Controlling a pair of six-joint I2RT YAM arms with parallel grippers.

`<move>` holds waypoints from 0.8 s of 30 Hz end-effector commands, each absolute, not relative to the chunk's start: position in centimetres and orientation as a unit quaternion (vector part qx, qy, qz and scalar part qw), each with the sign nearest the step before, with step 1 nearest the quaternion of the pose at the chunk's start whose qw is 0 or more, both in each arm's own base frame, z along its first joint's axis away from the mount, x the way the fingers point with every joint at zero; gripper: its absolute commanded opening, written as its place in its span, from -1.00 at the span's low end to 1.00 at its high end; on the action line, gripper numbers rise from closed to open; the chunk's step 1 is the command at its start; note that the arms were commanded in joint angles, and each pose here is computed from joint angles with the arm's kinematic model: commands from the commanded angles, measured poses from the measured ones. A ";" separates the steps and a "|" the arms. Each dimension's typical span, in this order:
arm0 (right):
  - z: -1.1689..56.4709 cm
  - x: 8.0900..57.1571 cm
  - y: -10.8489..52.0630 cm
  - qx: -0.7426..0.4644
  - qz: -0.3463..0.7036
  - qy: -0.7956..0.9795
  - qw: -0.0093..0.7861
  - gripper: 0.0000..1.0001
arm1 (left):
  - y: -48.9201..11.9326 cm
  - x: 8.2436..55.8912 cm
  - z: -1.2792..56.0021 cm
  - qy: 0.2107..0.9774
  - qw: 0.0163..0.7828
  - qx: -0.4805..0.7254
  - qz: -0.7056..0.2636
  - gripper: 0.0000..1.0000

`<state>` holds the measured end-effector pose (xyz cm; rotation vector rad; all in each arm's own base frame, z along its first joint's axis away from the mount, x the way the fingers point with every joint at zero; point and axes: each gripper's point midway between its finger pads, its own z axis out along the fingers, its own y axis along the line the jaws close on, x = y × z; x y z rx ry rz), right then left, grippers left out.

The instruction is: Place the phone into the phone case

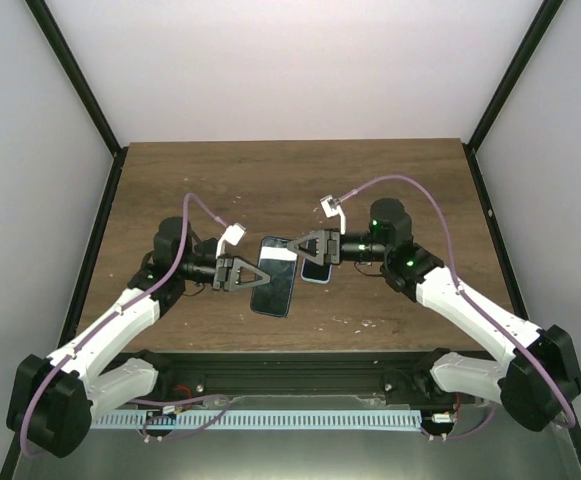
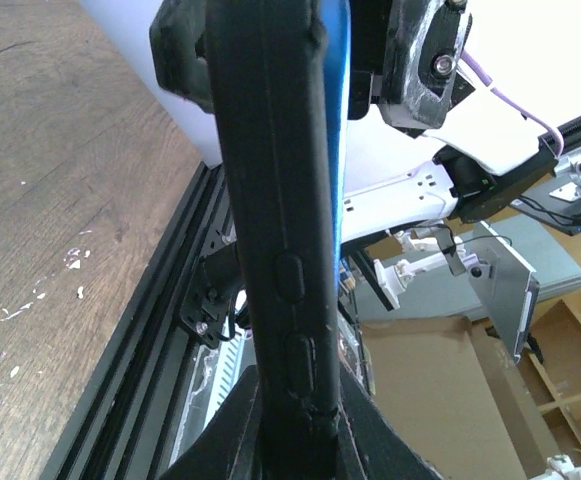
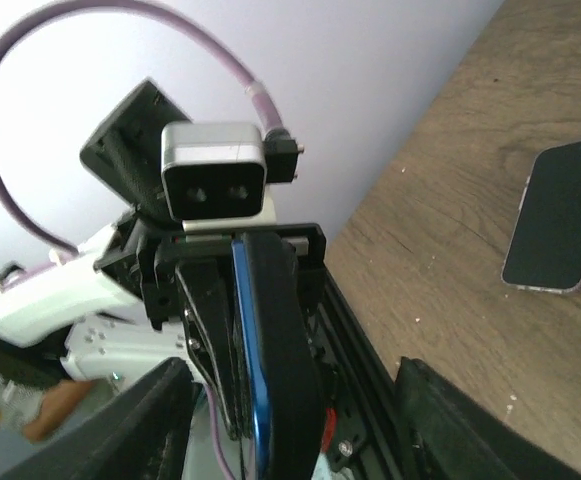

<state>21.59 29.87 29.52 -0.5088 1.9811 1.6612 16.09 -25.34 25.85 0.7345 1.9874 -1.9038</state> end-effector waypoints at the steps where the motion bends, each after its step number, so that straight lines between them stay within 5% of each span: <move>1: 31.7 20.3 30.4 -0.224 0.642 0.699 0.222 -0.05 | -25.3 15.3 27.2 0.663 0.168 0.298 -0.666 -1.00; 8: 32.6 19.9 30.1 -0.236 0.650 0.680 0.244 -0.95 | -25.4 15.7 26.4 0.677 0.166 0.295 -0.654 -1.00; 15: 32.6 19.9 29.8 -0.247 0.637 0.679 0.267 -0.99 | -25.6 17.0 25.6 0.708 0.157 0.265 -0.636 -0.42; 24: 31.0 19.4 30.0 -0.270 0.626 0.687 0.251 -0.99 | -25.8 17.9 27.3 0.704 0.191 0.258 -0.634 -0.24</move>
